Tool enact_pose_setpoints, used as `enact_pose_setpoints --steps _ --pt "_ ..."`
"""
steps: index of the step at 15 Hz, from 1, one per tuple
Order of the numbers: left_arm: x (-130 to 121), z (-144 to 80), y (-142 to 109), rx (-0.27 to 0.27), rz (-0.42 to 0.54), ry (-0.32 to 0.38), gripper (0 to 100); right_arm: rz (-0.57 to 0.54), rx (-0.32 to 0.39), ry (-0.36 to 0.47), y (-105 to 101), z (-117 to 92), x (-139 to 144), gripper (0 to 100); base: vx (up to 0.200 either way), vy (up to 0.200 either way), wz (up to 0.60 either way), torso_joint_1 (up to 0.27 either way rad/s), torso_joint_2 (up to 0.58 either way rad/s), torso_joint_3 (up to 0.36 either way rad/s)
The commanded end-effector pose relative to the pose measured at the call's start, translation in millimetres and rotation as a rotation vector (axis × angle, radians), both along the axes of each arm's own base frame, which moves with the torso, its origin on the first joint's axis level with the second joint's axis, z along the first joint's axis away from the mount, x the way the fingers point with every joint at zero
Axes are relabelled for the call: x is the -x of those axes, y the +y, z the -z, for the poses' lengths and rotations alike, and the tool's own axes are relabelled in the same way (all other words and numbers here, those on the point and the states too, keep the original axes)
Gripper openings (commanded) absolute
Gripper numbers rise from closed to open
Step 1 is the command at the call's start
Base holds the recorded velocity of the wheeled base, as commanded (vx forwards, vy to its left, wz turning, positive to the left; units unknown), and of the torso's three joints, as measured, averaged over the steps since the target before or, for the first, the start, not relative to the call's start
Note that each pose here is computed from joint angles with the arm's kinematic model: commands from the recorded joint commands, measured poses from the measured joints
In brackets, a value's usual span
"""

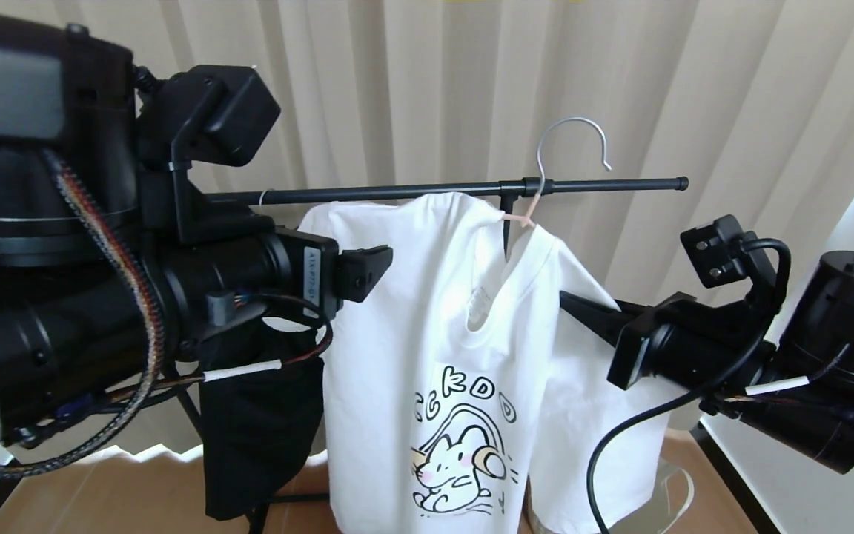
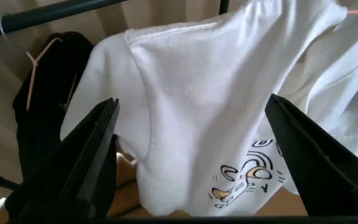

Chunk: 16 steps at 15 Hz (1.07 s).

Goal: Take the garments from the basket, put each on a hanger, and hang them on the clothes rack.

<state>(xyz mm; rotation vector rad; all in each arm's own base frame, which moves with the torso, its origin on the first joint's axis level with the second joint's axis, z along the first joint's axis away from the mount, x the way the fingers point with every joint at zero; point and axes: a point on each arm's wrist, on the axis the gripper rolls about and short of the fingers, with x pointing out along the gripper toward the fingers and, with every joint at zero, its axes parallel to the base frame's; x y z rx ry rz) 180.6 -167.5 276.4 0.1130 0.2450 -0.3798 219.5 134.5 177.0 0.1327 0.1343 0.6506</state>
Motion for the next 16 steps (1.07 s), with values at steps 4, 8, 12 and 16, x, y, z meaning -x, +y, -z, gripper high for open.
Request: enact_pose_setpoints --steps 4,8,12,16 --pt "-3 19 67 0.037 0.071 0.080 100 -0.076 -0.004 0.020 -40 5 -1 0 0.000 0.000 0.00 0.000 0.00 0.000" --pt "-8 36 68 0.006 0.101 0.139 100 -0.105 -0.008 0.029 -48 7 -2 0 0.000 0.000 0.00 0.000 0.00 0.000" --pt "-27 54 66 -0.020 0.070 0.201 100 -0.135 -0.014 0.023 -51 7 2 0 0.000 0.000 0.00 0.000 0.00 0.000" --pt "-40 67 62 -0.021 0.055 0.221 100 -0.169 -0.022 0.005 -55 8 5 0 0.000 0.000 0.00 0.000 0.00 0.000"
